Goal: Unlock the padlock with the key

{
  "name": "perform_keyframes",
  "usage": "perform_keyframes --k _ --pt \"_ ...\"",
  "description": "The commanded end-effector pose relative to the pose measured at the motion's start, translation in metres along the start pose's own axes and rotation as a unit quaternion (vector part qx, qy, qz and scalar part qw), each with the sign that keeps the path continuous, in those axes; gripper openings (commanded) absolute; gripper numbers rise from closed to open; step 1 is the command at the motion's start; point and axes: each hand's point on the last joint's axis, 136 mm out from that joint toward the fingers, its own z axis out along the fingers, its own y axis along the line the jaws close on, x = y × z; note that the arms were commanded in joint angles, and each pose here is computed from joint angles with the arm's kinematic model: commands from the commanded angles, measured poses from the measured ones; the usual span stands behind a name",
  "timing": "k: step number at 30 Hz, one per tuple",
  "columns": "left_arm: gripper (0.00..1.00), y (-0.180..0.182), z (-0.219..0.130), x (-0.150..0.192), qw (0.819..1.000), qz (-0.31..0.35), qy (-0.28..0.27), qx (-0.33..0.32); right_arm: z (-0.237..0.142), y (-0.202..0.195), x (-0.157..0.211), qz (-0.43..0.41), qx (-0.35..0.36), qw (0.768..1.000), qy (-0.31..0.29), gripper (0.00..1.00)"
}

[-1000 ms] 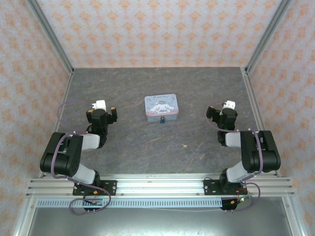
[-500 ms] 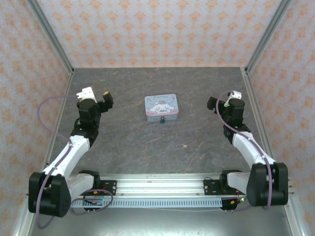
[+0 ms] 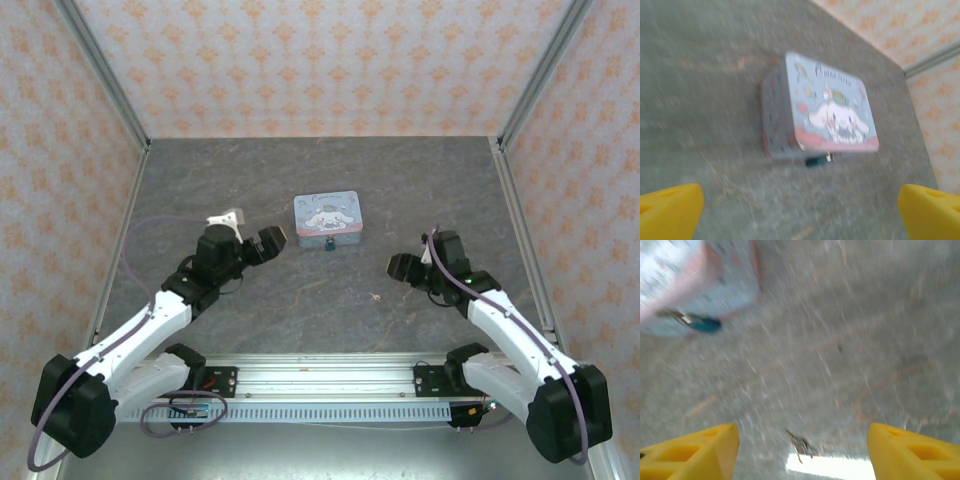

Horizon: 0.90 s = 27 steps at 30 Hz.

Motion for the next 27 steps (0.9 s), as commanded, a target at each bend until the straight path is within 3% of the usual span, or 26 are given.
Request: perform_keyframes --k 1,8,27 --pt "0.99 -0.015 -0.001 0.01 0.999 -0.029 0.004 0.024 0.009 -0.015 0.039 0.028 0.04 0.996 0.073 0.65" --pt "0.98 -0.025 0.006 0.021 0.999 -0.016 0.018 0.026 0.022 -0.003 0.055 0.014 0.054 0.991 0.12 0.56" --pt "0.97 -0.03 0.015 0.029 0.999 -0.007 0.03 0.015 0.049 0.01 0.064 0.048 0.048 0.989 0.131 0.43"
